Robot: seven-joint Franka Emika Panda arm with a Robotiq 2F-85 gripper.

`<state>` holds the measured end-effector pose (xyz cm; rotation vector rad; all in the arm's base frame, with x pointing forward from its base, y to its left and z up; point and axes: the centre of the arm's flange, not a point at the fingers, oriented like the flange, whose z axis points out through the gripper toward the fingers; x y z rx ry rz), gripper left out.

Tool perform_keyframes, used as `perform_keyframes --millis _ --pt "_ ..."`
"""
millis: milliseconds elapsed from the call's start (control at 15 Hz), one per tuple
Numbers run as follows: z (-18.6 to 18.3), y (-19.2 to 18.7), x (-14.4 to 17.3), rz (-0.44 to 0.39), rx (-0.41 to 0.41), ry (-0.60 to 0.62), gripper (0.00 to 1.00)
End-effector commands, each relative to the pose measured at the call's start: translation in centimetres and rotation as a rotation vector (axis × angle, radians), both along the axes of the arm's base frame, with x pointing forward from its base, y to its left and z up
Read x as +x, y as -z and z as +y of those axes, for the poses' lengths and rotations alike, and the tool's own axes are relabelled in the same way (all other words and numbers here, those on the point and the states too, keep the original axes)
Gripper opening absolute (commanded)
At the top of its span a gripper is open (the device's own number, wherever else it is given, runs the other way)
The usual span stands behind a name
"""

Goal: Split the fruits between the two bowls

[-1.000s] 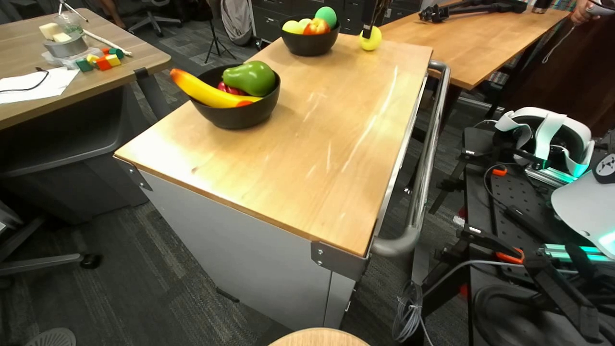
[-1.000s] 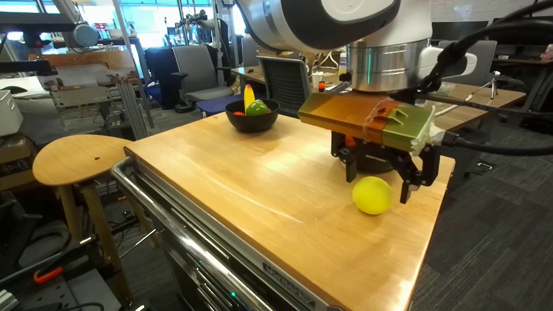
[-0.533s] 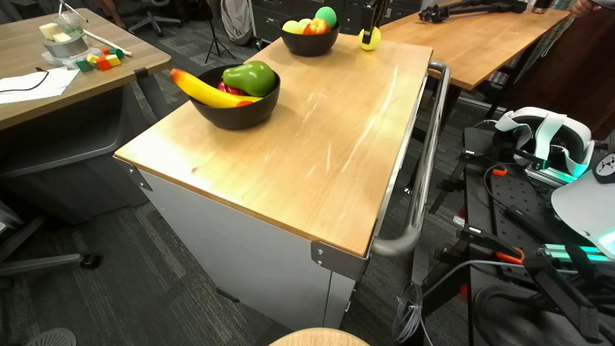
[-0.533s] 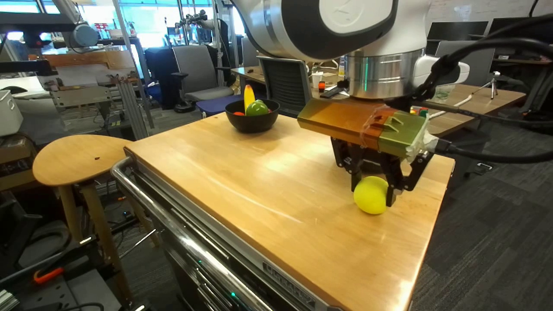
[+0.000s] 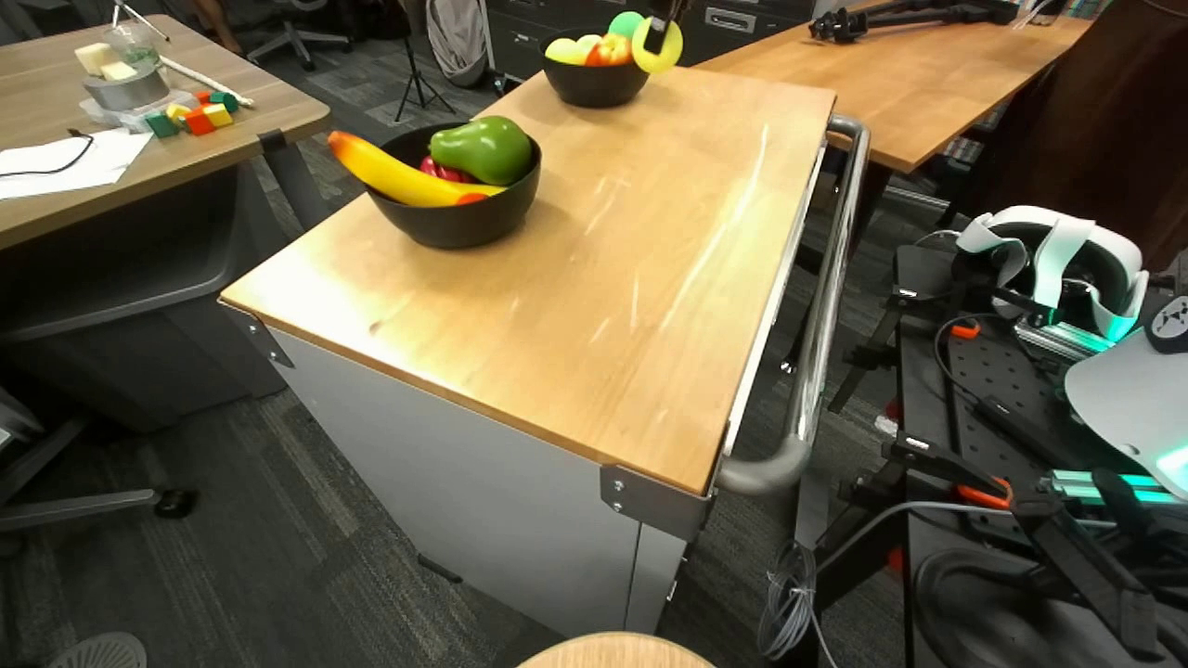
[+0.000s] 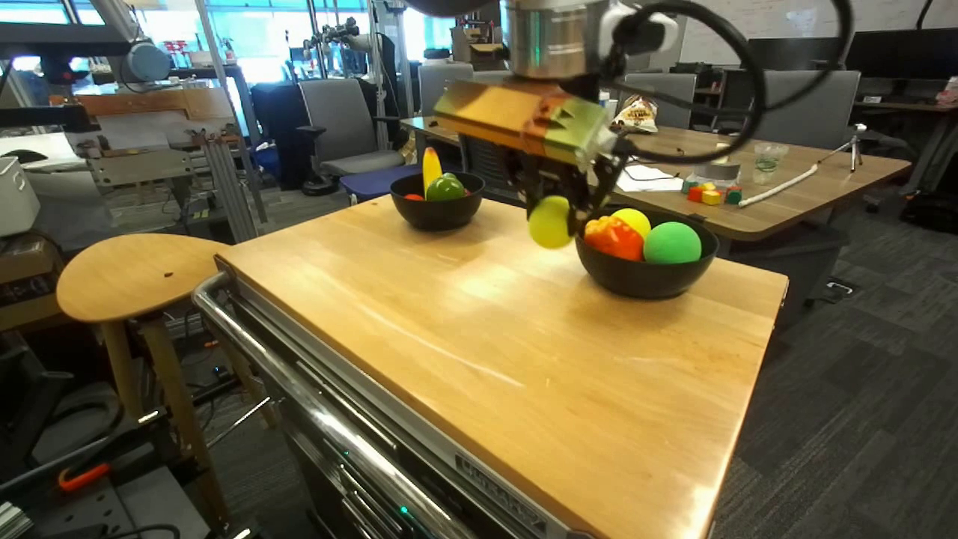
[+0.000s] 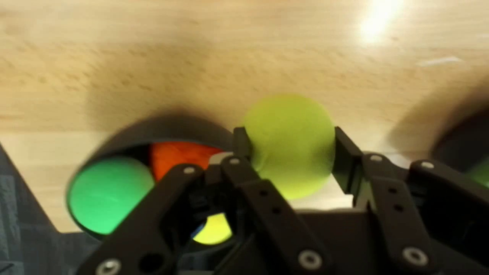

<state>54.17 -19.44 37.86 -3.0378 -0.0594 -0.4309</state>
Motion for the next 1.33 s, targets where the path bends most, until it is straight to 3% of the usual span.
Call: perform_keyframes --millis 0,333,467,600,733,1000,1267 --pt "8.9 -5.1 0.0 -0.11 0.062 -0.159 0.27" --pt "24.4 -7.4 4.4 -0.118 0.064 -0.309 0.27" --pt "29.3 -7.2 5.3 -0.108 0.06 -0.349 0.27" --pt "32.0 -6.3 6.6 -0.1 0.031 -0.365 0.27" --pt "32.6 -5.3 8.1 -0.087 -0.007 -0.356 0.27" --pt "30.2 -2.5 10.1 -0.055 -0.107 -0.324 0.27" --pt "28.2 -0.5 10.3 -0.001 -0.121 -0.298 0.27"
